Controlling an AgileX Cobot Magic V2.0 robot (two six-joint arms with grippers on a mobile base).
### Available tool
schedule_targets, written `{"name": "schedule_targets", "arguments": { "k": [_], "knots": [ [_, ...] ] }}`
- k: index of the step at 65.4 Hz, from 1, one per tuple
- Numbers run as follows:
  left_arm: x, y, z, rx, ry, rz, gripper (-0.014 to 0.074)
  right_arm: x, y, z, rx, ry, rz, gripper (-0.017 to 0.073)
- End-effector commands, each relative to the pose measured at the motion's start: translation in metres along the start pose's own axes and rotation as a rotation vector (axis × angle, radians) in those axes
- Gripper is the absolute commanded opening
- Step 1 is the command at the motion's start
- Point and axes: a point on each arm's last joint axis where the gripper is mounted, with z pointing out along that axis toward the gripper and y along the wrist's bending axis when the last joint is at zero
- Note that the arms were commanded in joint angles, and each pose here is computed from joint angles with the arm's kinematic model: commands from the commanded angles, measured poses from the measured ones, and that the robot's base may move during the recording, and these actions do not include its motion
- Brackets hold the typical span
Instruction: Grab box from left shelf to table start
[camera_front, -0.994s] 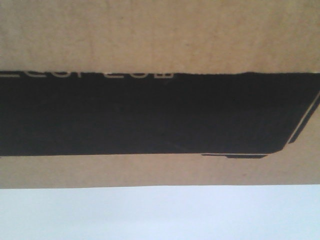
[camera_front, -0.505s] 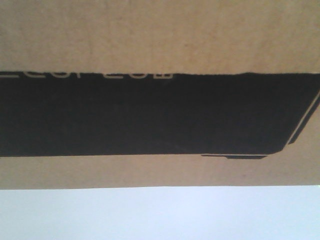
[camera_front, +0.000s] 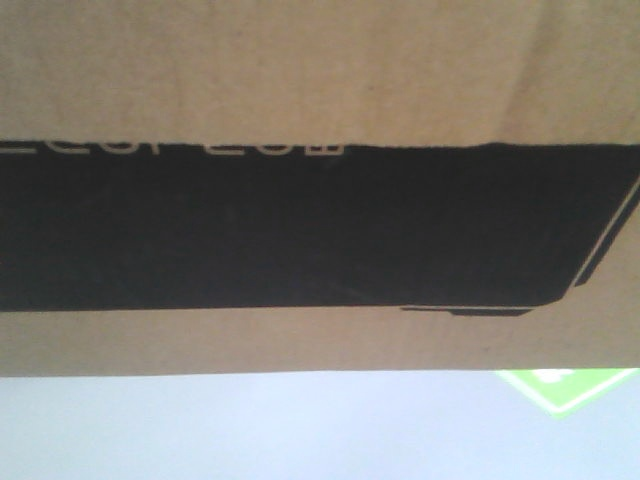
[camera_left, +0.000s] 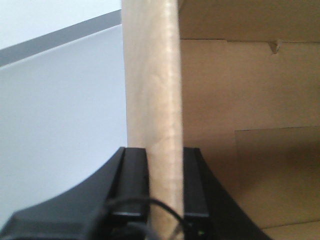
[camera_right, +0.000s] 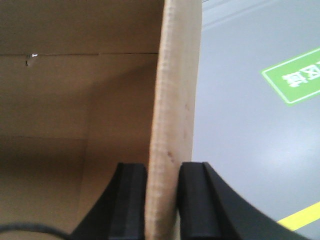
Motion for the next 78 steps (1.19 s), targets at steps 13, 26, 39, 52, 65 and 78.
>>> {"name": "schedule_targets", "arguments": {
  "k": [13, 26, 39, 52, 65, 78],
  "knots": [
    [-0.0088, 0.0017, -0.0145, 0.053, -0.078, -0.006, -0.0097, -0.0164, -0.0037, -0.0088, 0.029, -0.141, -0.054, 0.0058],
    [-0.0092, 0.0022, -0.0145, 0.047, -0.081, -0.004, -0.0097, -0.0167, -0.0032, -0.0082, 0.028, -0.142, -0.055, 0.0058],
    [-0.0092, 0.0022, -0.0145, 0.047, -0.081, -0.004, -0.0097, -0.0167, -0.0032, -0.0082, 0.028, -0.142, -0.055, 0.0058],
    [-0.009, 0.0019, -0.0145, 0.05, -0.079, -0.005, -0.0097, -0.0166, -0.0032, -0.0083, 0.028, -0.142, -0.055, 0.0058],
    [-0.0091, 0.002, -0.0145, 0.049, -0.08, -0.005, -0.0097, -0.0166, -0.0032, -0.0083, 0.028, -0.142, -0.055, 0.0058],
    [-0.0091, 0.002, -0.0145, 0.049, -0.08, -0.005, -0.0097, -0.0166, -0.0032, -0.0083, 0.028, -0.142, -0.055, 0.0058]
  ]
}}
